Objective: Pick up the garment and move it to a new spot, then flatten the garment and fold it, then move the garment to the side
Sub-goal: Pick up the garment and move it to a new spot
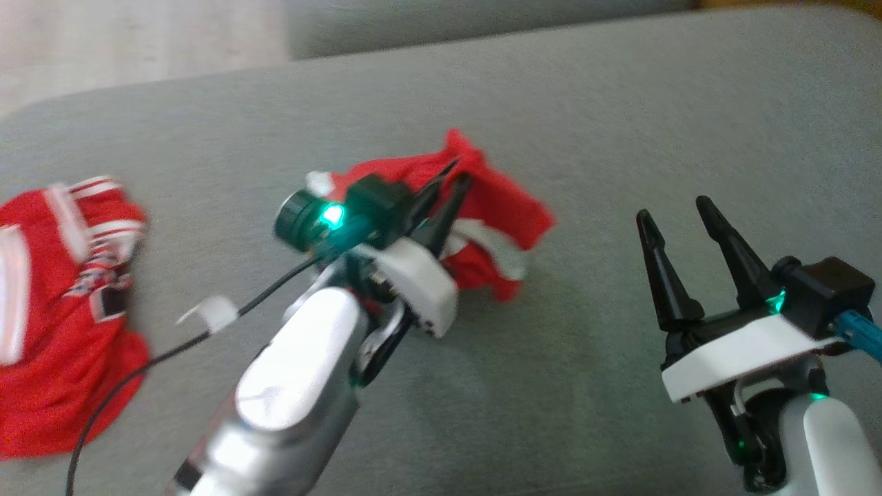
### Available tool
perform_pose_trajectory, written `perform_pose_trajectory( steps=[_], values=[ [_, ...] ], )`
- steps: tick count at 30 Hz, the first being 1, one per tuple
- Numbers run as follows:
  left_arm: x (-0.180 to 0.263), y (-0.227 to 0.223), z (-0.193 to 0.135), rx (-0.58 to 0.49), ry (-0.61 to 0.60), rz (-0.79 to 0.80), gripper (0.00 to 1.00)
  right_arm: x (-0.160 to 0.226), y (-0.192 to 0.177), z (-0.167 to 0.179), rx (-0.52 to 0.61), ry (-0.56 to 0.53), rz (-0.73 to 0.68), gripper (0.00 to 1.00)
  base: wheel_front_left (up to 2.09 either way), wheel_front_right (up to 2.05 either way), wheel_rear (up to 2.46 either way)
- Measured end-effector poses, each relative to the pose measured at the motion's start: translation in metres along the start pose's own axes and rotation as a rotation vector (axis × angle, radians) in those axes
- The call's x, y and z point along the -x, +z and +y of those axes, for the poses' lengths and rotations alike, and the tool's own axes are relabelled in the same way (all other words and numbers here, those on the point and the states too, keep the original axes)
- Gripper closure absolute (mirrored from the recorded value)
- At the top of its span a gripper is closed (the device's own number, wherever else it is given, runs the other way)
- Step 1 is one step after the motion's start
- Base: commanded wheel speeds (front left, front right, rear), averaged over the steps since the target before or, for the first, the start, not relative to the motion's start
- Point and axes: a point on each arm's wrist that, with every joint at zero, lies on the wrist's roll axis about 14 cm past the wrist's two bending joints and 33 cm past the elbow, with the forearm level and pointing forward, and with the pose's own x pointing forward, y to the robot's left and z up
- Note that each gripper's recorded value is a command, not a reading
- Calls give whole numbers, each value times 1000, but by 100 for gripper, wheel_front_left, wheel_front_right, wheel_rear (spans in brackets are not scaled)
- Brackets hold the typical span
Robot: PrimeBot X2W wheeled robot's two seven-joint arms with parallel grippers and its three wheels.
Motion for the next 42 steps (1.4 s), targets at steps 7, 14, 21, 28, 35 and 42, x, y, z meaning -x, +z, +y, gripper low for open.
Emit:
perform_pose_trajectory(
  steps=[7, 14, 21, 28, 35, 42],
  values=[
    [-43, -56, -63, 38, -246, 145, 100, 9, -14, -48, -17, -157, 21, 0, 0, 0, 0],
    [-47, -94, -94, 185, -359, 221, 0, 12, -36, -69, -28, -228, 77, 0, 0, 0, 0],
    [-45, -59, -72, 182, -276, 62, 0, 4, -33, -59, -39, -192, 59, 0, 0, 0, 0],
    [-17, -8, 16, 80, 0, -155, 0, -11, -25, -35, -44, -105, 40, 0, 0, 0, 0],
    [61, -33, 118, 19, 372, -131, 0, -24, -15, -8, -33, -19, 29, 0, 0, 0, 0],
    [148, -46, 181, 13, 659, -121, 0, -30, -11, 8, -21, 29, 25, 0, 0, 0, 0]
  ],
)
